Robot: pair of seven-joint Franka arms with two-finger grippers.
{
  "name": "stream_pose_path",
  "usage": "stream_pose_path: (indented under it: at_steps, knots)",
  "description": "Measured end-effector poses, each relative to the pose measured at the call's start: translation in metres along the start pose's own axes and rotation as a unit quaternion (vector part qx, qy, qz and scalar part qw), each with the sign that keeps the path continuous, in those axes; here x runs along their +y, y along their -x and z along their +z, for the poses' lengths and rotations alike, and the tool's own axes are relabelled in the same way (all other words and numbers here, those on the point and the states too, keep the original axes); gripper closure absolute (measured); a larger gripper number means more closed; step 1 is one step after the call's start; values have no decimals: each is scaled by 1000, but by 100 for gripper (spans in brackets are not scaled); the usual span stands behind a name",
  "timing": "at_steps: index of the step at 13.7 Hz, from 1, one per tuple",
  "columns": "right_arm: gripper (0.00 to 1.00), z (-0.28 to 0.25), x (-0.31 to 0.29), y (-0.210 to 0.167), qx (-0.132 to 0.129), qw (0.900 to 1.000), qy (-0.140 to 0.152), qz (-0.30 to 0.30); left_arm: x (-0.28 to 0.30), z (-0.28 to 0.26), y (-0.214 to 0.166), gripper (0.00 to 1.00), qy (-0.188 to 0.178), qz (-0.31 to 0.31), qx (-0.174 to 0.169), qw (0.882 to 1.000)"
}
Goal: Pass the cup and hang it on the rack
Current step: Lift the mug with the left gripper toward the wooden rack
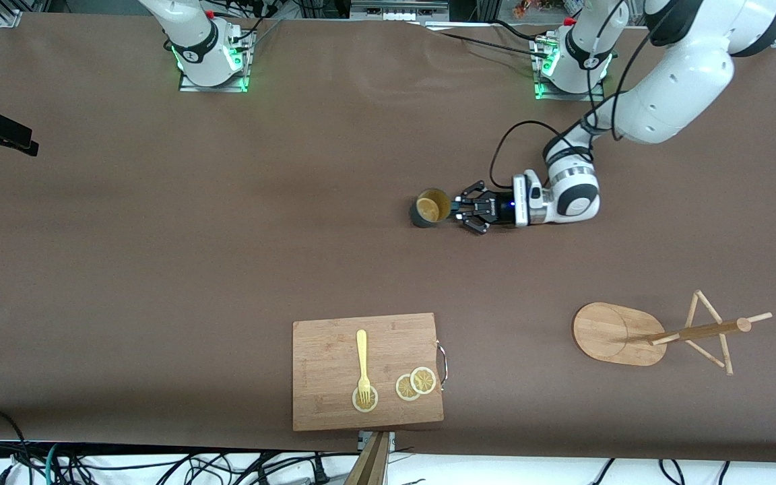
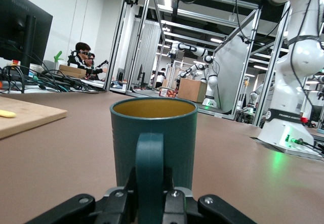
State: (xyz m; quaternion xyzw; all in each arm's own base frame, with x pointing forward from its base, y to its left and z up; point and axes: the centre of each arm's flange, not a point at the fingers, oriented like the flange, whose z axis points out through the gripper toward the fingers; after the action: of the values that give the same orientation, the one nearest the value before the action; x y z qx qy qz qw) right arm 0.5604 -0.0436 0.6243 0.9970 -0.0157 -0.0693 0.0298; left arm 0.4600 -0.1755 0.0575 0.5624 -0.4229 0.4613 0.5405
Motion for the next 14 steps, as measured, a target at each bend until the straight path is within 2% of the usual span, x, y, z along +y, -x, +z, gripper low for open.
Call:
stream_pose_path:
  at_steps: [6,10,12,14]
  knots:
    - [0,0,0,0,0,1000,0,0,-11,-133,-91,79,43,0,10,999]
    - [0,0,0,0,0,1000,0,0,8,-218,-114,79,61,-78,2,995]
    - [0,0,0,0,0,1000,0,1,18,-265,-129,79,47,-120,4,992]
    - [0,0,1,0,0,1000,0,1,27,-302,-138,79,27,-187,6,982]
